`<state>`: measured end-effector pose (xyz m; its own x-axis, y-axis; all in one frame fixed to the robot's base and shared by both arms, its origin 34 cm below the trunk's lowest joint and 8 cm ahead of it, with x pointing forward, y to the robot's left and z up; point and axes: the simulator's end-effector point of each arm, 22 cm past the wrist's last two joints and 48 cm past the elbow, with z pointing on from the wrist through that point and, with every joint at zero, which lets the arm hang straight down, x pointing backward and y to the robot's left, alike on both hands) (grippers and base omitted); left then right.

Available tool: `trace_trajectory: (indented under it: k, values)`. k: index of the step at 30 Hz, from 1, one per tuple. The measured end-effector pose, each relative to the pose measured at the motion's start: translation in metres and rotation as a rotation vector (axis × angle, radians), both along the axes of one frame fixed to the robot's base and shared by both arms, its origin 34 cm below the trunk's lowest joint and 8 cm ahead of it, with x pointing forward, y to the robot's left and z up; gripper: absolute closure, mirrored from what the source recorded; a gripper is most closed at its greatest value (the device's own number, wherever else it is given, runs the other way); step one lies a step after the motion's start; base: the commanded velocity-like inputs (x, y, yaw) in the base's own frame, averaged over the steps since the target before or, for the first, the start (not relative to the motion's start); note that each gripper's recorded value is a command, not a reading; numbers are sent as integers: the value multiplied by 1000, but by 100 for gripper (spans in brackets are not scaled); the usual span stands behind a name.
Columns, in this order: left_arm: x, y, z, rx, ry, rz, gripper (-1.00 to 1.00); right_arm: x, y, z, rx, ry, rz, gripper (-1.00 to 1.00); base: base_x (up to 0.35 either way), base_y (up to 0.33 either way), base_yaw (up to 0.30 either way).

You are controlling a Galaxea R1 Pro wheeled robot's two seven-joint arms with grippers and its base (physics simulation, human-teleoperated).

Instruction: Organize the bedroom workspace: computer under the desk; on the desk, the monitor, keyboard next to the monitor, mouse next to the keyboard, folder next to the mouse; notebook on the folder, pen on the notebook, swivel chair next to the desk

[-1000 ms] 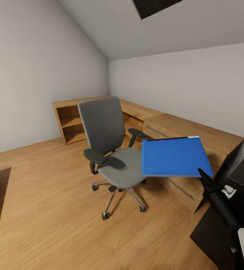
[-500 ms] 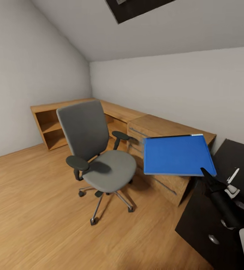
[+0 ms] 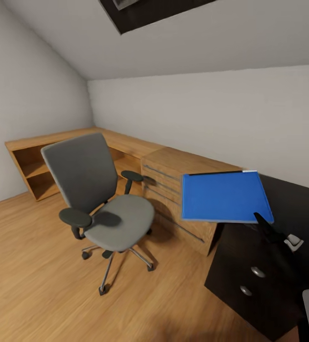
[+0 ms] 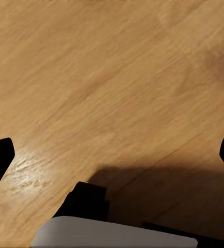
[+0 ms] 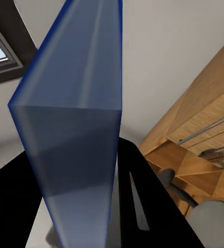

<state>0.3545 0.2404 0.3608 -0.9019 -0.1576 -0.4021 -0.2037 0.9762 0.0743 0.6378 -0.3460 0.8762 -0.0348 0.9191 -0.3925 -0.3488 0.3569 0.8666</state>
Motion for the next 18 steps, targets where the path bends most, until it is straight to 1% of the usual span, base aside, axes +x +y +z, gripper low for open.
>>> trace_trajectory:
  k: [8,11,12,18]
  values:
    - [-1,-3,15,-5,8,-3,-100,2,-1,14,-1,4,-4,100,0,0,-279]
    - [0,-3,20,-5,10,-3,-100,3,-8,20,-6,1,-29,100,0,0,-279]
    - [-2,-3,21,-5,14,-3,-100,3,-13,22,-9,0,-48,100,0,0,-279]
    - [-6,-3,31,-5,26,-4,-100,5,-21,30,-12,12,-75,100,0,0,-279]
